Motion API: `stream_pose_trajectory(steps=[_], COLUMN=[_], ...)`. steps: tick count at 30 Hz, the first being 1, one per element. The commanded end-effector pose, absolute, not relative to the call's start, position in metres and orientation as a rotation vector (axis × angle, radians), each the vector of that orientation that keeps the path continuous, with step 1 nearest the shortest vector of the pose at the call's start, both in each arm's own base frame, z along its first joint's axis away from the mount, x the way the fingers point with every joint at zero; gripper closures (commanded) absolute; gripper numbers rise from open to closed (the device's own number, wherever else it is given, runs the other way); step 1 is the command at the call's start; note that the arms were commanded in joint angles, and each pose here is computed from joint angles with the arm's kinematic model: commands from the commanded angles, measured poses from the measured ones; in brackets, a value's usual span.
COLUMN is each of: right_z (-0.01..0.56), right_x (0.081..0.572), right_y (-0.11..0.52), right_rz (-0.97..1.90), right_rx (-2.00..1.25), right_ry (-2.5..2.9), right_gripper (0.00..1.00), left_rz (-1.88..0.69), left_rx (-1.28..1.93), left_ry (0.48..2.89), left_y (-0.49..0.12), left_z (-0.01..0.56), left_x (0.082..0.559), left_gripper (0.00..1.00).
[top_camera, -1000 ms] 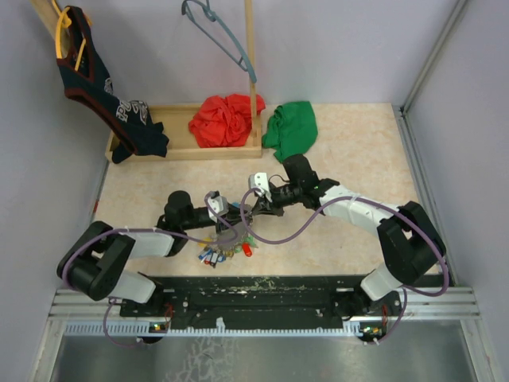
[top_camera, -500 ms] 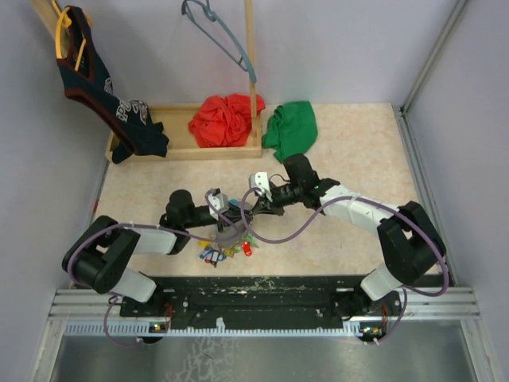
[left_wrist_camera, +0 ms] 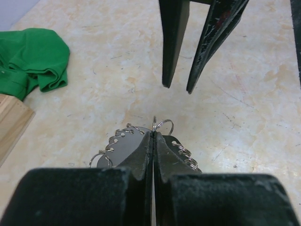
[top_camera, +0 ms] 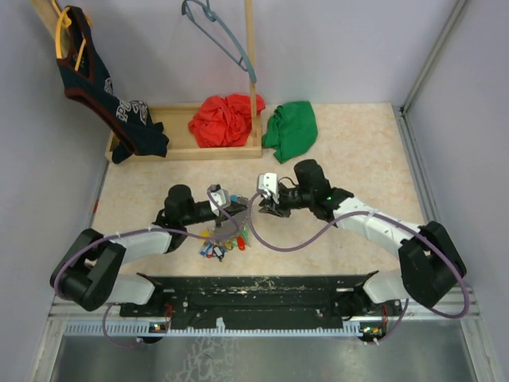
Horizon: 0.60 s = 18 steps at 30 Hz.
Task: Put the keys on the keyring
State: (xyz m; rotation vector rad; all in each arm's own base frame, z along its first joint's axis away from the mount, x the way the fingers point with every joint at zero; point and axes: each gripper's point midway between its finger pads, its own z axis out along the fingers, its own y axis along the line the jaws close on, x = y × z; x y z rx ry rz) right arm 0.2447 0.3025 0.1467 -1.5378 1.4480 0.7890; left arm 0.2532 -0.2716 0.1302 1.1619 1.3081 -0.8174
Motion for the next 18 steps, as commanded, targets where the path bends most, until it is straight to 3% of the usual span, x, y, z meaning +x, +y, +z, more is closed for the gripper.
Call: stream_pose_trajectory(steps=[1,18], right_z=[0.163,0.159], right_x=[0.254,0.259], right_y=[0.299,0.329], right_rz=[0.706,0.768], right_rx=[-1.422,-1.492], right_ry=[1.376,1.207], right_gripper=[0.79,0.80], left_rz=[-0.737,-0.796], left_rx=[1.193,1.260], left_ry=[1.299,1.252], left_y=[-0.267,-0.275], left_z=[0.136,0.139], left_x=[0.260,0.247], left_gripper=[1.00,1.00])
